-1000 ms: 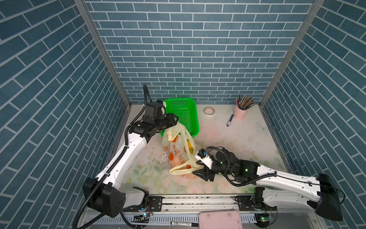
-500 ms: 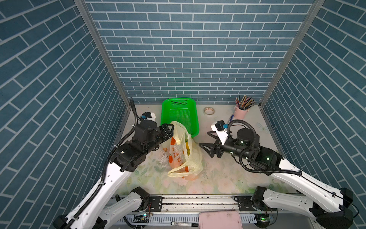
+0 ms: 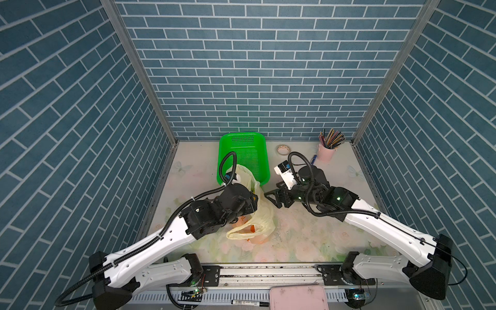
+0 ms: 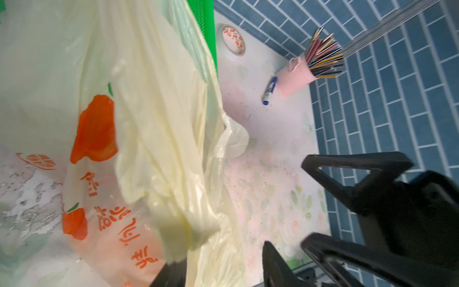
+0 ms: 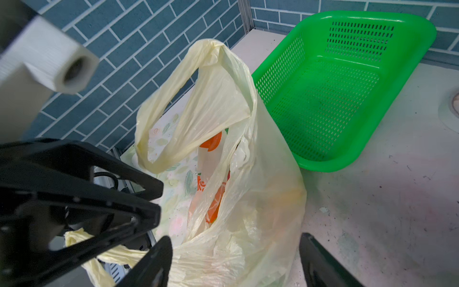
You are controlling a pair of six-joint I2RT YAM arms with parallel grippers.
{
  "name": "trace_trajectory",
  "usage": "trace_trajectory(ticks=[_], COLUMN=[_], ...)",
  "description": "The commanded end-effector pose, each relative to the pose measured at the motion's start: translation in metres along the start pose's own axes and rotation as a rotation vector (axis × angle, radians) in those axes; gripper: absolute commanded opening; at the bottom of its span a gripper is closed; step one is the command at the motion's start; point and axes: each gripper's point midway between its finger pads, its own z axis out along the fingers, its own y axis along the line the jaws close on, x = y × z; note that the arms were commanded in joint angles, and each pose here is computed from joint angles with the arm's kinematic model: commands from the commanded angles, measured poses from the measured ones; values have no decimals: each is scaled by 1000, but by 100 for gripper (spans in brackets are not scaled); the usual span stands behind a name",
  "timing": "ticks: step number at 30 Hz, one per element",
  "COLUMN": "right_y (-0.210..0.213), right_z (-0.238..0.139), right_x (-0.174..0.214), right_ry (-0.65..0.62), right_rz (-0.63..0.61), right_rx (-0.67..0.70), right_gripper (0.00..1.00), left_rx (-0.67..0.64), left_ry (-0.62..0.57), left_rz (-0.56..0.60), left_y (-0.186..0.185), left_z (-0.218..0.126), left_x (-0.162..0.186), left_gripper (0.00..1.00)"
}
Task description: Untie the knot of the plastic bag and take out the fruit
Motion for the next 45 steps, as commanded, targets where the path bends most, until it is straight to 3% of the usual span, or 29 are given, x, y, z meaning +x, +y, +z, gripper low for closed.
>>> trace_trajectory(ticks=[1, 6, 8, 15, 22, 25, 29, 33, 37, 41, 45], right_y=[-4, -8, -3, -8, -20, -21, -19, -14, -2, -7, -14], right_z=[10, 26, 31, 50, 79, 84, 86, 81, 73, 65, 54], right_x=[6, 14, 12, 16, 29, 27, 21, 14, 7, 7, 9], right_ry=[0, 16, 3, 13, 74, 66, 41, 14, -36, -59, -94], right_rz=[73, 164, 198, 293, 315, 306, 279, 264, 257, 271, 269], right_rx=[-5, -11, -46, -46, -5, -1, -19, -43, -116, -90, -52], right_gripper=[81, 80, 80, 80, 78, 64, 35, 15, 10, 9, 8], left_rx=[-49, -145, -123, -69, -36, -23, -2, -29, -81, -138, -170], left_ry=[-51, -67, -48, -3, 65, 65, 66, 89, 85, 55, 14], left_rz=[40, 44, 27, 21, 17, 19, 4, 5, 18, 2, -14], left_y=[12, 37, 42, 60, 68, 66, 62, 67, 75, 90, 103], left_z=[9, 33, 44, 67, 76, 77, 84, 92, 91, 78, 60], left_x=[-3, -8, -10, -19, -8, -9, -9, -6, -11, -20, -29], left_gripper=[53, 69, 73, 72, 63, 63, 76, 77, 61, 39, 27])
